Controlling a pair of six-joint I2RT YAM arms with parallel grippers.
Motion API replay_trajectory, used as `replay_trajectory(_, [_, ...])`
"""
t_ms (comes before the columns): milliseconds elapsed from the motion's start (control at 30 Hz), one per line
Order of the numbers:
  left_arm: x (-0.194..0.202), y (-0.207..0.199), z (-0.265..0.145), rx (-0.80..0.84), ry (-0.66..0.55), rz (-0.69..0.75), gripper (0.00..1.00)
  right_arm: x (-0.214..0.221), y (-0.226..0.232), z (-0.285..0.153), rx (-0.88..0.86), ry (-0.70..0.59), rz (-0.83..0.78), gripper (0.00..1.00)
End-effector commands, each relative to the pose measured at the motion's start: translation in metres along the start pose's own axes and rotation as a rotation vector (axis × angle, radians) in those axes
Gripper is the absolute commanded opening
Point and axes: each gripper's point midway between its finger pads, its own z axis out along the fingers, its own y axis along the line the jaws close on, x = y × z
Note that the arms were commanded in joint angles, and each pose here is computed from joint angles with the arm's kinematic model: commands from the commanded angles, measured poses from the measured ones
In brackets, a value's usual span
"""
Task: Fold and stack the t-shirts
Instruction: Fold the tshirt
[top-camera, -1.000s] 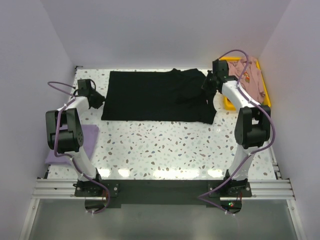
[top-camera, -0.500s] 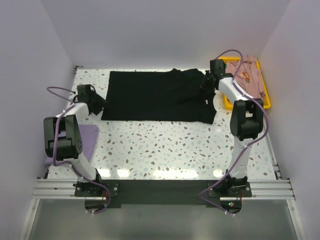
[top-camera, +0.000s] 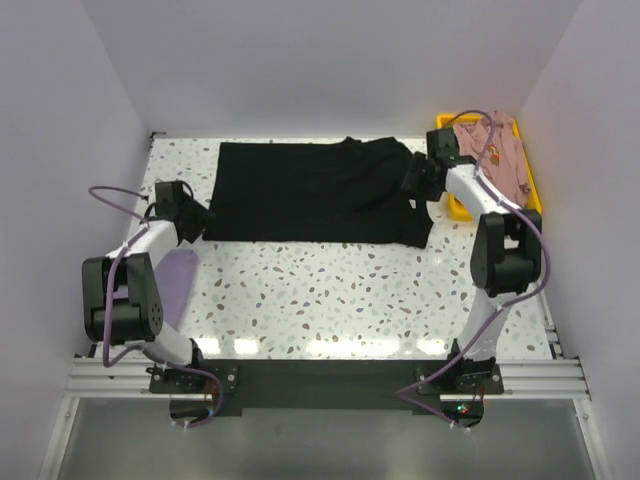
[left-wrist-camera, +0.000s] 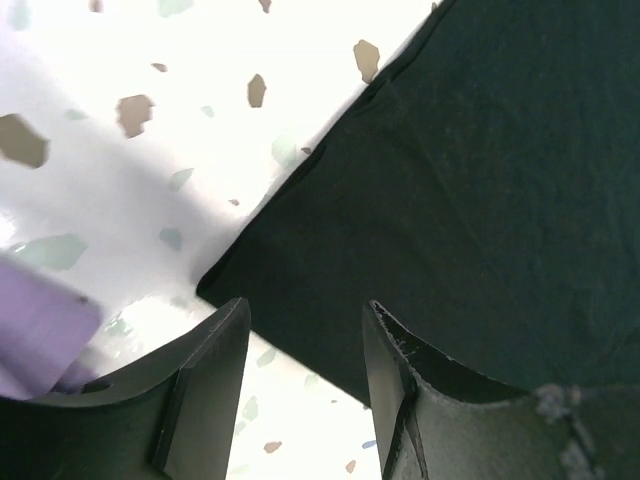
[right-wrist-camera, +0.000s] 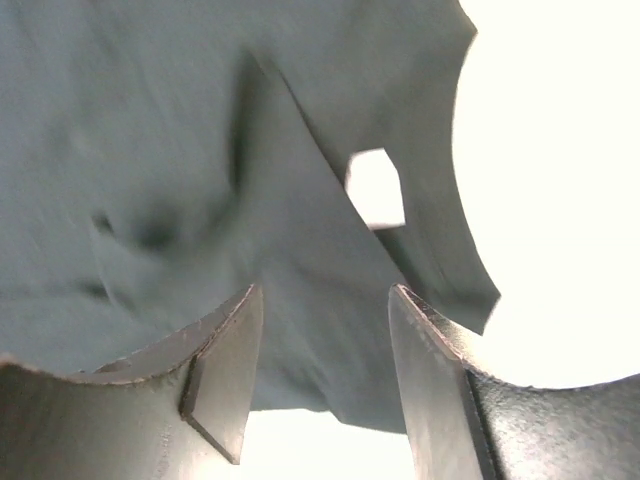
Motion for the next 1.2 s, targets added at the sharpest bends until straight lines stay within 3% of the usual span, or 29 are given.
replay_trajectory(0, [-0.007,0.011,-0.015,-0.043,-0.068,-0.021,0.54,-0.007,-0.023,-0.056,0.018,-0.099,0.061,0.56])
replay_trajectory(200, [-0.002,0.015,-0.013,-0.057,-0.049,0.001,0.50,0.063,-0.069,-0.058,0.053,-0.028,0.139,0.53])
replay_trajectory(433, [0.011,0.016,0.001,-0.037,0.002,0.017,0.48,0.091,-0.067,-0.041,-0.015,-0.003,0.199,0.48])
replay_trajectory(633, [0.020,0.020,0.012,-0.047,0.035,0.017,0.47,0.090,-0.063,-0.030,-0.038,-0.020,0.230,0.47])
replay_trajectory(900, [0.022,0.022,0.017,-0.056,0.043,0.013,0.46,0.089,-0.063,-0.023,-0.031,-0.012,0.244,0.20])
replay_trajectory(967, [0.022,0.024,0.019,-0.064,0.044,0.011,0.45,0.086,-0.062,-0.025,-0.031,-0.012,0.235,0.08])
replay_trajectory(1167, [0.021,0.026,0.021,-0.080,0.039,0.010,0.38,0.072,-0.064,-0.037,-0.004,-0.031,0.193,0.00])
